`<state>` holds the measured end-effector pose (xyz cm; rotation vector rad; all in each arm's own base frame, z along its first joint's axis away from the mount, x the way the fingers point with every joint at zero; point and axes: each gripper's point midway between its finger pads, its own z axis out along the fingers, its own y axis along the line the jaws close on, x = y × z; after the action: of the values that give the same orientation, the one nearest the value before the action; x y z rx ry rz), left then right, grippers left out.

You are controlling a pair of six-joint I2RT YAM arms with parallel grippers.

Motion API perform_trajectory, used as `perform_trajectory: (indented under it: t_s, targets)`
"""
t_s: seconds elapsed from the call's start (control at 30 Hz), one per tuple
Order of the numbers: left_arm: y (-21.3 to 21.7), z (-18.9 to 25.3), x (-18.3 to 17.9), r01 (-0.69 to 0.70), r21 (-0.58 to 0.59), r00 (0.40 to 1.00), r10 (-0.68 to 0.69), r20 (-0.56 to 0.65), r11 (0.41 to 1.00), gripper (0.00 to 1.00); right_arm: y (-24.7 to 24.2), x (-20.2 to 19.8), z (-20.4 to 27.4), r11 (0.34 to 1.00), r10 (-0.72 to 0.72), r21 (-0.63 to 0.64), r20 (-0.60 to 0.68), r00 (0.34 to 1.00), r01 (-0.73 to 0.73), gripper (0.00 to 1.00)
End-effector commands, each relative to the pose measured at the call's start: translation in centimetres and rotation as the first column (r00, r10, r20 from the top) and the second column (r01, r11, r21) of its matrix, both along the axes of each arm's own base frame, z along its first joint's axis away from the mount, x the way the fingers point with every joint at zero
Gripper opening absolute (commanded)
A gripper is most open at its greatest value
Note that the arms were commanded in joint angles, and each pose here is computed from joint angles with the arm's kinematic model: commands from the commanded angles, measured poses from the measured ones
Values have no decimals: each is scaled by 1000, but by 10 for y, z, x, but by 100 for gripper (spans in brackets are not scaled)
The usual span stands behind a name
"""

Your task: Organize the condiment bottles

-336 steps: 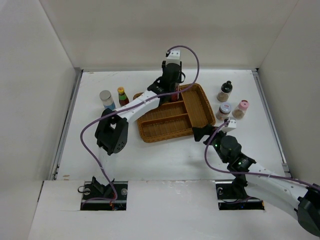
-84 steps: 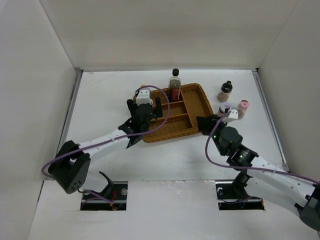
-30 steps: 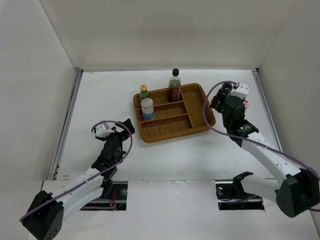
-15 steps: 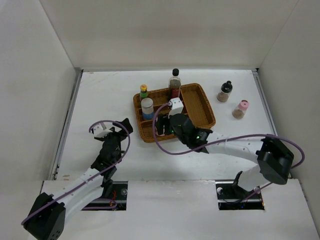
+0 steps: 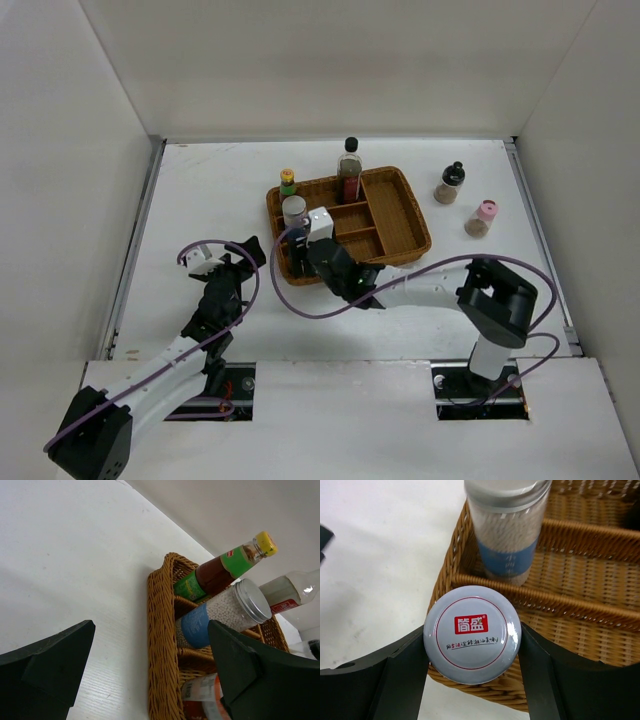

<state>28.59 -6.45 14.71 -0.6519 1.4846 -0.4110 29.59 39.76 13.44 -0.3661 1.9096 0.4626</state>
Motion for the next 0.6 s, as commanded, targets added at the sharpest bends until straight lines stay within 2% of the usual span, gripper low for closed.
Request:
perform_trajectory:
  t_s: [0.0,0.13,0.23,0.37,0.5,0.57]
  targets:
    - [1,0,-1,2,-18,1000,-2,11,1000,100,27,11,57,988,-35,157,123,992,15,65]
    - [1,0,-1,2,-18,1000,-2,13,1000,100,31,11,37,992,-32,129,102,994,19,69]
    - [0,0,0,7,-19,1000,-7,13,1000,100,30,10,34,992,-31,122,97,995,19,79]
    - [0,0,0,7,-19,1000,-7,12,1000,100,18,3,64,986,-27,165,118,993,7,94]
    - [0,0,0,5,-20,1000,-5,10,1000,100,-23,4,104,971,-61,237,145,988,25,98]
    - [0,0,0,5,-22,1000,-5,11,1000,100,-59,16,115,963,-129,257,155,980,86,98]
